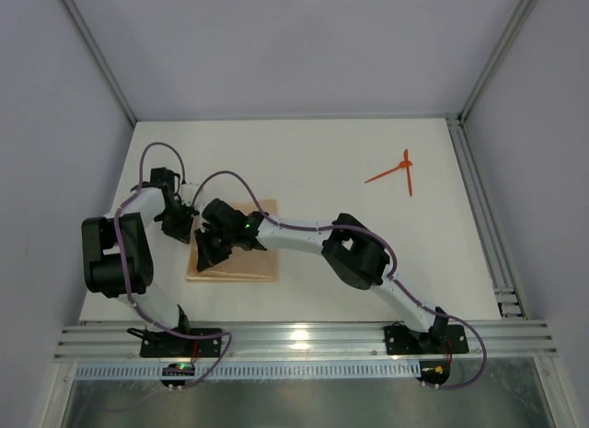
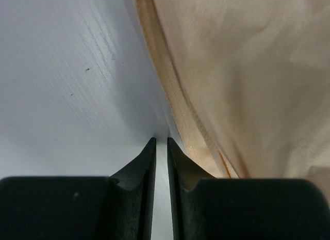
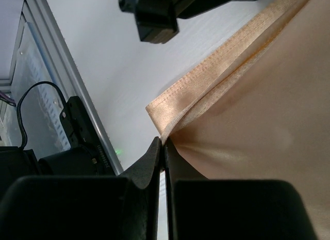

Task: Fold the napkin into a case and place the utensils inside
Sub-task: Fold the rectangle-folded napkin at the center of the board, then move the square-folded napkin to the center of the board.

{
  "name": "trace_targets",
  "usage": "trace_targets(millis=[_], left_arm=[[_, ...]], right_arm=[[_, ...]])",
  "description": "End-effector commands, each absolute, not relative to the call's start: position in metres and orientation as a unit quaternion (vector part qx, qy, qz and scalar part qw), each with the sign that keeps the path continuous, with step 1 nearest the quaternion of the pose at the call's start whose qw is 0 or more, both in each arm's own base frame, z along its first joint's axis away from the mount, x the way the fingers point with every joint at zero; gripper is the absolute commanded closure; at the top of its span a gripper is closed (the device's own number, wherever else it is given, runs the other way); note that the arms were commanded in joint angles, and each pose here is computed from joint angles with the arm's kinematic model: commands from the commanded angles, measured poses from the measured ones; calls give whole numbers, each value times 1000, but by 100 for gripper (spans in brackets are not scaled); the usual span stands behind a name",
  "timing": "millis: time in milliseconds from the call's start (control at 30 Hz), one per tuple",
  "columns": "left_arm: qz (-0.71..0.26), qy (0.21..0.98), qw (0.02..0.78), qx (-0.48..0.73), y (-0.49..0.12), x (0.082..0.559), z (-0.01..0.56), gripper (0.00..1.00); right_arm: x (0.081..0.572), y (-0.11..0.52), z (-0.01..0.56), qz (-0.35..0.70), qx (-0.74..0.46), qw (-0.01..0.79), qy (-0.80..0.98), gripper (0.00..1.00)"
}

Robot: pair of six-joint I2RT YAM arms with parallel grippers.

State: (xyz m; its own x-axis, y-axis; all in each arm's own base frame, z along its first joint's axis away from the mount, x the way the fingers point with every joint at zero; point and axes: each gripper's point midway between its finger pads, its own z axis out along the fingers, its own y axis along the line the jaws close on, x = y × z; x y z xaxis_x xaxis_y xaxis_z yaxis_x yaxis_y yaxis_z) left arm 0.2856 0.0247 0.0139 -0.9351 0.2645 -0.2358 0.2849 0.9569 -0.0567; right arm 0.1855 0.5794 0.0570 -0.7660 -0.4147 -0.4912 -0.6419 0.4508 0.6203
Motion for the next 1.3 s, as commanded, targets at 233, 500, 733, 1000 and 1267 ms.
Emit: trace_targets(millis=[233,500,733,1000,1267], left_arm=[[-119,980,85,138,-1,270,4,90],[-107,980,89,139,4,272,5,91],[-70,983,107,129,25,276,15,90],[-48,983,129,125,40,278,40,78],[-42,980,147,125,41,265,81,63]], right_arm=[[177,603,84,472,-315,139,812,97],[176,607,71,475,-285,117,824,86],[178,610,81,482,-296,128,815,59],[176,608,136,490,-359,191,771,46],[207,534,187,456,-320,261,789,45]])
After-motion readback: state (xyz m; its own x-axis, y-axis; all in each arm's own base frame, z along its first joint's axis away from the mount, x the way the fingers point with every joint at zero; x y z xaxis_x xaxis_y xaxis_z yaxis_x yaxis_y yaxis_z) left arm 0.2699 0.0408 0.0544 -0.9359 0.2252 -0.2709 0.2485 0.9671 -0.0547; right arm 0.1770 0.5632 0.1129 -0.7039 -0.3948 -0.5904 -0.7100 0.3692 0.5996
